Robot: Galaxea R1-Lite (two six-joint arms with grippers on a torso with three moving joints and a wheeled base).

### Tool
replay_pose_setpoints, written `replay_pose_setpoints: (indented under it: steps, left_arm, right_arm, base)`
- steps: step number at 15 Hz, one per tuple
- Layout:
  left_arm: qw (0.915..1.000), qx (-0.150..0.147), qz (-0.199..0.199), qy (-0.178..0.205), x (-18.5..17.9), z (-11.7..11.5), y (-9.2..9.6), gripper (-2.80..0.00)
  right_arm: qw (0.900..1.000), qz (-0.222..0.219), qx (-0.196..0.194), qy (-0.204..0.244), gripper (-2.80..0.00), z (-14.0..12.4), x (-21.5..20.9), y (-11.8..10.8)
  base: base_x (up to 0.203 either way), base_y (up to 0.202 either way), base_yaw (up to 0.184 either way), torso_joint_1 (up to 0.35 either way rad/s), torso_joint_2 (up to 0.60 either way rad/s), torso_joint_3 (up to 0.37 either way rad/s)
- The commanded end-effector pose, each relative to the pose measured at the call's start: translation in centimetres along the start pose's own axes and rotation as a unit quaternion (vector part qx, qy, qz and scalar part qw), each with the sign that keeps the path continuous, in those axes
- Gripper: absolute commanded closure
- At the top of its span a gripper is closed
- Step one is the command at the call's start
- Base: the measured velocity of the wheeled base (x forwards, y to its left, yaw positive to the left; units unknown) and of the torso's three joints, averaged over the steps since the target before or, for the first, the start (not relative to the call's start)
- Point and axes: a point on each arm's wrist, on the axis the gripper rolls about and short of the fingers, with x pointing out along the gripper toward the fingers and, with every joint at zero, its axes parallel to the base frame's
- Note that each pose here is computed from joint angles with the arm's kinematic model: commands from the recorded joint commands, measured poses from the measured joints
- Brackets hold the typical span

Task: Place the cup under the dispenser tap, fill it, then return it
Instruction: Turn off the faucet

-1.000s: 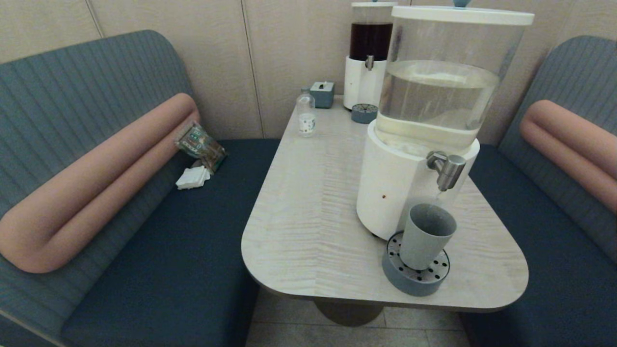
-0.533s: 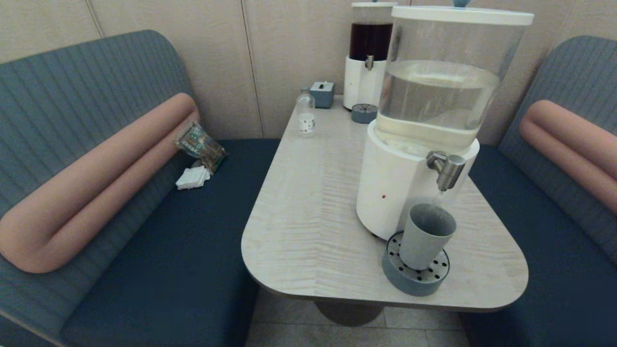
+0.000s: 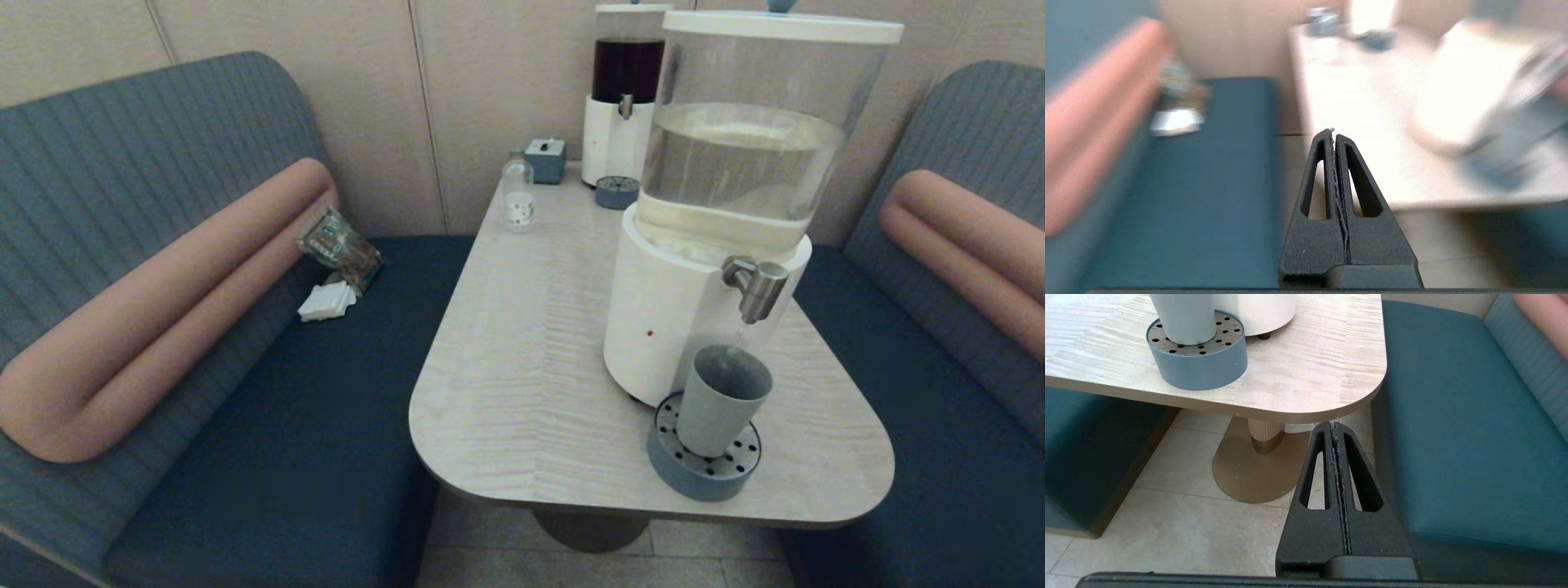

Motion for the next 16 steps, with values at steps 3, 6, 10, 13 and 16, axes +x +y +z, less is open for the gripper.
replay_pose_setpoints:
  steps: [3, 6, 10, 13, 16]
  left_arm:
    - [0.979, -0.147, -0.037, 0.137, 14.5, 5.8, 2.2, 0.0]
    - [0.9642, -0.194, -0.089, 0.157, 26.3, 3.5, 3.4, 0.0]
    - [0.9664, -0.078, -0.245, 0.007, 37.0, -1.5, 1.8, 0.0]
    - [0.9107, -0.018, -0.408, -0.059, 37.7, -2.5, -2.5, 0.0]
    - [0.877, -0.026, -0.474, -0.074, 36.4, -2.1, -6.1, 0.0]
  right_arm:
    - [1.0, 0.0, 0.0, 0.001, 0.0, 0.0, 0.0, 0.0]
    - [1.0, 0.0, 0.0, 0.001, 0.0, 0.0, 0.0, 0.0]
    - [1.0, 0.0, 0.0, 0.001, 0.0, 0.0, 0.0, 0.0]
    - [1.0, 0.0, 0.0, 0.001, 0.0, 0.0, 0.0, 0.0]
    - [1.0, 0.0, 0.0, 0.001, 0.0, 0.0, 0.0, 0.0]
  base:
    - [0.0, 0.0, 0.0, 0.0, 0.0, 0.0]
    - [0.0, 0.0, 0.0, 0.0, 0.0, 0.0]
    - [0.0, 0.0, 0.0, 0.0, 0.0, 0.0]
    - [0.0, 0.0, 0.0, 0.0, 0.0, 0.0]
    - [0.0, 0.0, 0.0, 0.0, 0.0, 0.0]
